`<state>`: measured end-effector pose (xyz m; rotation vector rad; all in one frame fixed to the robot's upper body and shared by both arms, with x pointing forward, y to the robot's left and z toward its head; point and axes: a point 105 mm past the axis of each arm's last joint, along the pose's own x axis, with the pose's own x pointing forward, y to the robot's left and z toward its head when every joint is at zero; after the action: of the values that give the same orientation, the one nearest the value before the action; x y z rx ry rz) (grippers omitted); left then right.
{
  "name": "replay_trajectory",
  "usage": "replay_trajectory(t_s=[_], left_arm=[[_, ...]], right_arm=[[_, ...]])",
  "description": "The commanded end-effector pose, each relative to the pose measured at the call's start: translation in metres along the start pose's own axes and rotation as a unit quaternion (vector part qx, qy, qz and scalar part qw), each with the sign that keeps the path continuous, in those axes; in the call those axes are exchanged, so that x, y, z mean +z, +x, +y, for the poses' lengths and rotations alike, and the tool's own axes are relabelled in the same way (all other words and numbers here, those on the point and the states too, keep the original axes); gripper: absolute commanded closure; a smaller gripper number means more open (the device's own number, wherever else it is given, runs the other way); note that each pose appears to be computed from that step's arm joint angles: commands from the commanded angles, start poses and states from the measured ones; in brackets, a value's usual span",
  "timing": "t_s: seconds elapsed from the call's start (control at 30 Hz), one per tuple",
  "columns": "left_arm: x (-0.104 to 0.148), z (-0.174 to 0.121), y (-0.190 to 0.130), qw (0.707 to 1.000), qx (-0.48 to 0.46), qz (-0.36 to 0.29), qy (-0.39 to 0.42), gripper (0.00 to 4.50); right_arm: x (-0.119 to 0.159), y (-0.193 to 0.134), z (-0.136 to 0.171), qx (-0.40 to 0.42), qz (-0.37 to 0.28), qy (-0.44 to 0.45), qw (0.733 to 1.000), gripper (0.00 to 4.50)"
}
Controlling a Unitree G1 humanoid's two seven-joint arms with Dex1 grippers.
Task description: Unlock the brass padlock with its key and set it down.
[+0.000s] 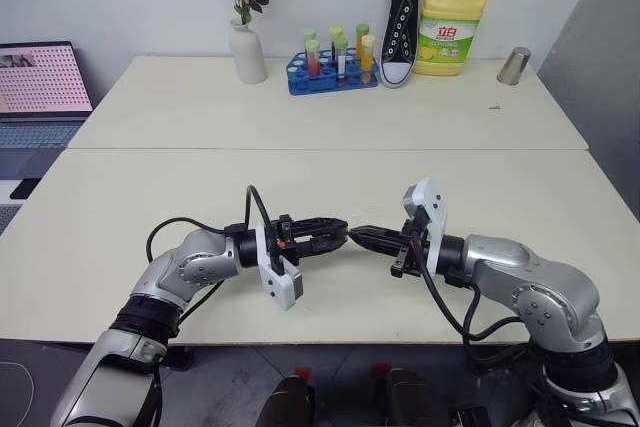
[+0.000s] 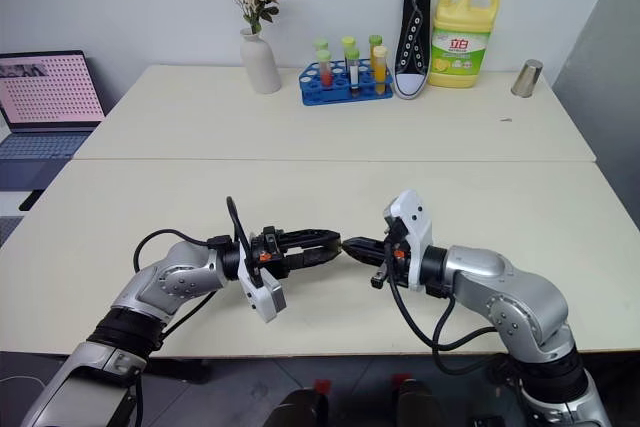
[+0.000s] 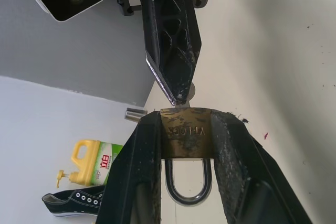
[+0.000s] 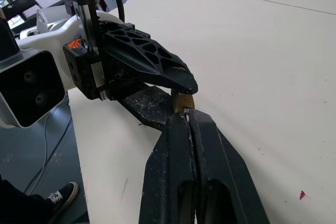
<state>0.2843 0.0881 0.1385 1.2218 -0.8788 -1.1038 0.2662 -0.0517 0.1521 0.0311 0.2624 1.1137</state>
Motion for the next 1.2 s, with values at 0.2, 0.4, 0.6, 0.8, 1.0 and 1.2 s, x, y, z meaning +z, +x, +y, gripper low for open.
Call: replay_trajectory(t_s=[0.2, 0.4, 0.6, 0.8, 1.0, 1.2], left_arm=[[0.005, 0.010, 0.004, 1.000, 0.021, -0.010, 0.017, 3.54], [0.007, 0.009, 0.005, 0.999, 0.014, -0.015, 0.028, 3.54], [0.006, 0.010, 0.005, 0.999, 0.012, -0.017, 0.041, 3.54], [0.005, 0.008, 0.003, 0.999, 0.009, -0.014, 0.048, 3.54], [0.004, 0.007, 0.002, 0.999, 0.008, -0.010, 0.051, 3.54], [0.003, 0.007, 0.002, 0.999, 0.014, -0.007, 0.044, 3.54]], right_arm=[[-0.001, 0.001, 0.009, 0.039, 0.021, 0.042, 0.998, 4.50], [0.004, 0.003, 0.007, 0.053, 0.020, 0.141, 0.988, 4.50], [0.007, 0.002, 0.006, 0.072, 0.028, 0.239, 0.968, 4.50], [0.015, 0.005, 0.006, 0.086, 0.018, 0.285, 0.954, 4.50], [0.016, 0.007, 0.006, 0.087, 0.027, 0.295, 0.951, 4.50], [0.024, 0.008, 0.008, 0.078, 0.017, 0.268, 0.960, 4.50]])
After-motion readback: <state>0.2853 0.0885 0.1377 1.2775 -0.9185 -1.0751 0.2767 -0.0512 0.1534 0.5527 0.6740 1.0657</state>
